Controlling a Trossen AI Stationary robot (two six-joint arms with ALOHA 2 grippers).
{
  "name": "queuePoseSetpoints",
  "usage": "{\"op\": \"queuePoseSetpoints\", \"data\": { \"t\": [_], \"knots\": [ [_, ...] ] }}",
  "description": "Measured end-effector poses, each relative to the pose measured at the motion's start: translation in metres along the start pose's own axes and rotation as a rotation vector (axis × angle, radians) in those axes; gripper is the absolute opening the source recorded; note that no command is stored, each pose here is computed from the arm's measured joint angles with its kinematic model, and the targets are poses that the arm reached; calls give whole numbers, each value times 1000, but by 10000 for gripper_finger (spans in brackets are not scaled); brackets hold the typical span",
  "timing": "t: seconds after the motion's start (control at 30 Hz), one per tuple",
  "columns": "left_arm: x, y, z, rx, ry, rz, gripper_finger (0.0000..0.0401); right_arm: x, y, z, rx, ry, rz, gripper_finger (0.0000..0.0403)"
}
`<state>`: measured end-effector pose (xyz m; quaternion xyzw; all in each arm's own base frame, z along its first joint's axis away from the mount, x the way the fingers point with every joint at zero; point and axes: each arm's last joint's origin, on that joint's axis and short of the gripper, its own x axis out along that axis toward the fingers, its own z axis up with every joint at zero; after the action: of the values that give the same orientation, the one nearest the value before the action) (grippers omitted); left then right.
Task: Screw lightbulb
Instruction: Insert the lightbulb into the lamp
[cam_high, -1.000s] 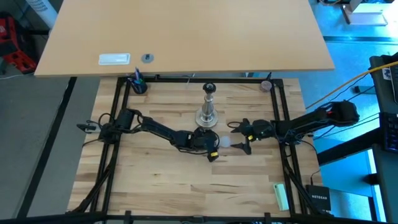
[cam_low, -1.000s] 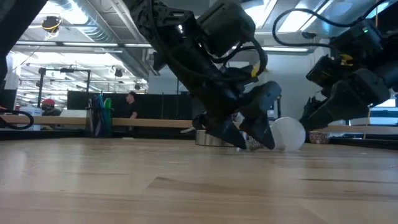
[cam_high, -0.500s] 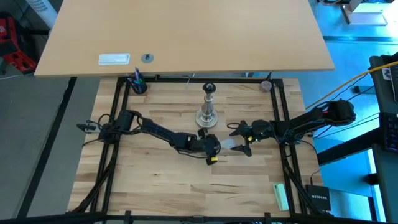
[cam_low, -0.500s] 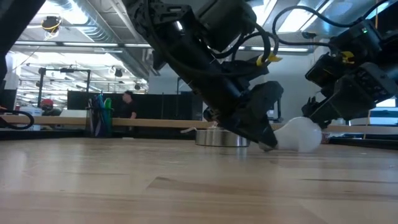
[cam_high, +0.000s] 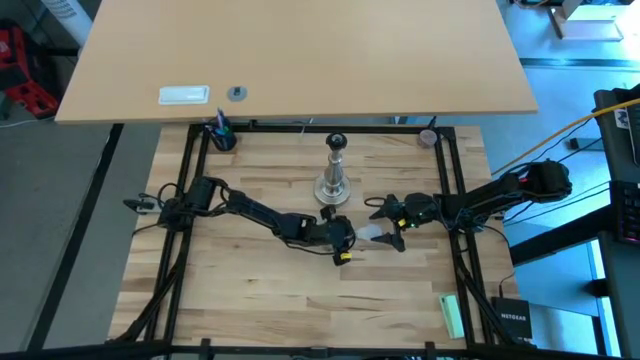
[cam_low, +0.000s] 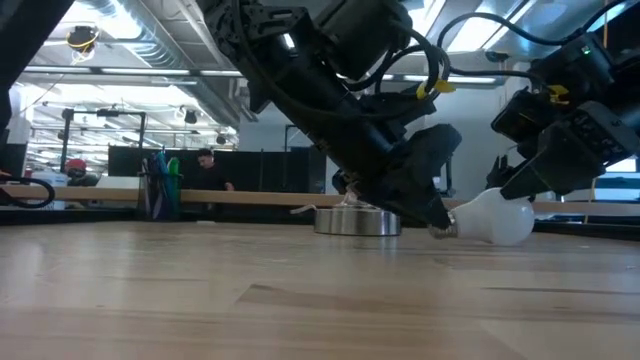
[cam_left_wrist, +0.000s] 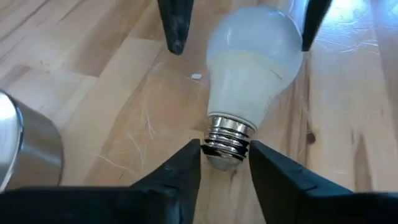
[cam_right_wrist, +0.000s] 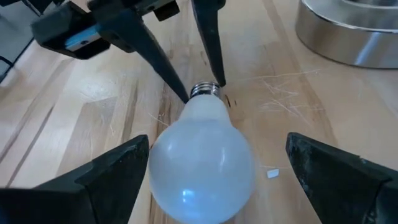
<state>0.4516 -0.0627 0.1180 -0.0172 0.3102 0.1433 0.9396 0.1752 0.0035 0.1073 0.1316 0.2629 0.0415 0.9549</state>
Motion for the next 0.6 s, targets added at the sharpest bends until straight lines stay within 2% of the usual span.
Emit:
{"op": "queuePoseSetpoints", "data": {
  "t": [0.17, 0.3, 0.47, 0.6],
  "knots": [
    [0, 1, 2, -11, -14, -1, 190, 0, 0, 0, 0, 2, 9, 380],
    [10, -2, -5, -29, -38, -13, 213, 0, 0, 0, 1, 5, 13, 380],
    [22, -1, -13, 15, -53, -28, 208, 0, 0, -2, 18, 23, 24, 380],
    [23, 2, -10, 25, -53, -38, 178, 0, 0, -3, 20, 38, 26, 380]
  ]
}}
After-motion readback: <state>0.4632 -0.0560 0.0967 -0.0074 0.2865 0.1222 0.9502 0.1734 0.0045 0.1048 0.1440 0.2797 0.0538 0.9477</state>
